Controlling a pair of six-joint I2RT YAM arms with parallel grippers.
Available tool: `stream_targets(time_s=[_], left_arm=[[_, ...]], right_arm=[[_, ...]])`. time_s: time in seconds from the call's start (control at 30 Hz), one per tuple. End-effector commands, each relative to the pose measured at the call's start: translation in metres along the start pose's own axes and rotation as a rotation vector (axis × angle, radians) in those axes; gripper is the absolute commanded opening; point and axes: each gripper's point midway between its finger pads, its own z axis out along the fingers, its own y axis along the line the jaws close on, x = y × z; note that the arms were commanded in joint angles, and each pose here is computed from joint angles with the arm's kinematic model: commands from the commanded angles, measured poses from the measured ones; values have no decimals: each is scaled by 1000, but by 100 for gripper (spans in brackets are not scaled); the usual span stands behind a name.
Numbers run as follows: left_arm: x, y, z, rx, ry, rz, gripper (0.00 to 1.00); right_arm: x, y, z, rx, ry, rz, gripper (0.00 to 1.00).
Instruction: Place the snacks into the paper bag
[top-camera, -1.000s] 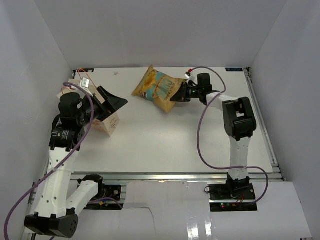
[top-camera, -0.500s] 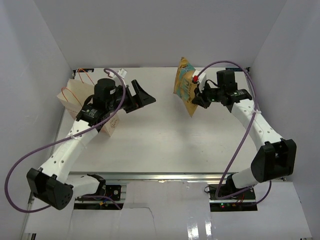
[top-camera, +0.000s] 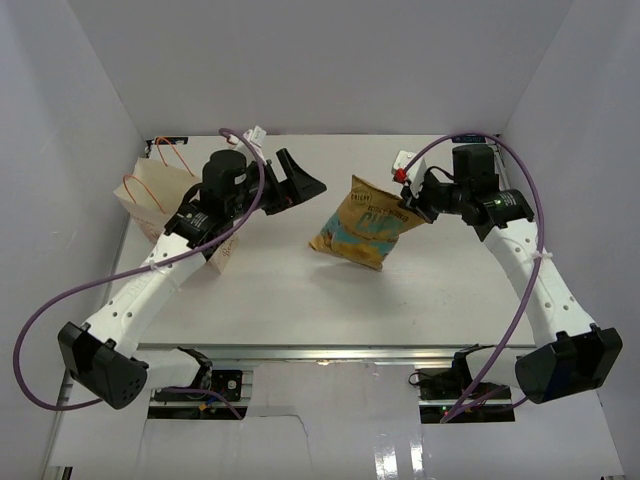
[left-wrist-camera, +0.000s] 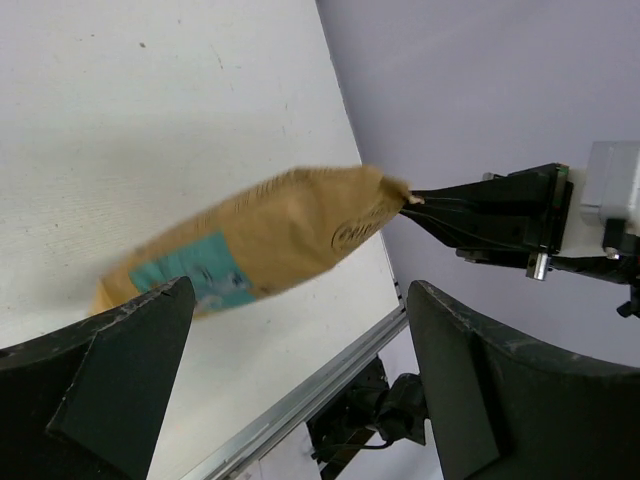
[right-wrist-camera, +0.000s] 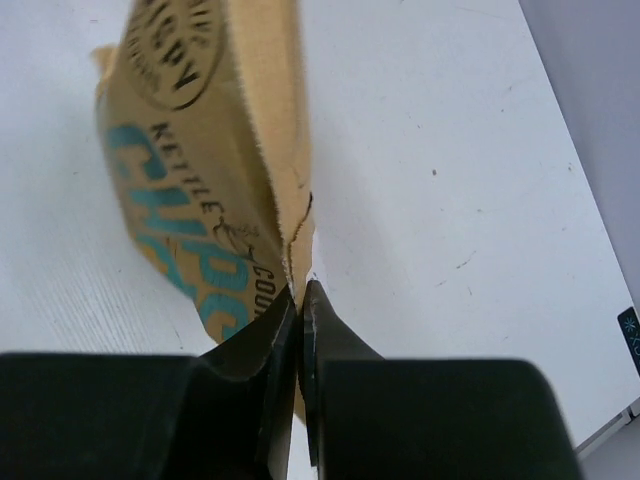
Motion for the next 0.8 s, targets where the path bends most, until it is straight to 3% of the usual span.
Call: stream_targets(time_s=[0.0,0.17,0.37,0.77], left_arm=[[-12,-23,-26,68,-72,21,98],[16,-36,-30,126,4,53,98],[63,-64,-22,228,95,363,98],[35,-54,6,196,7,936,98]], right_arm=[[-31,-6,-12,18,-89,-38,8],[-22,11,-3,-49,-90,6,8],[-23,33,1,-108,-108,-52,8],[-26,60,-7,-190,-138,-176,8]])
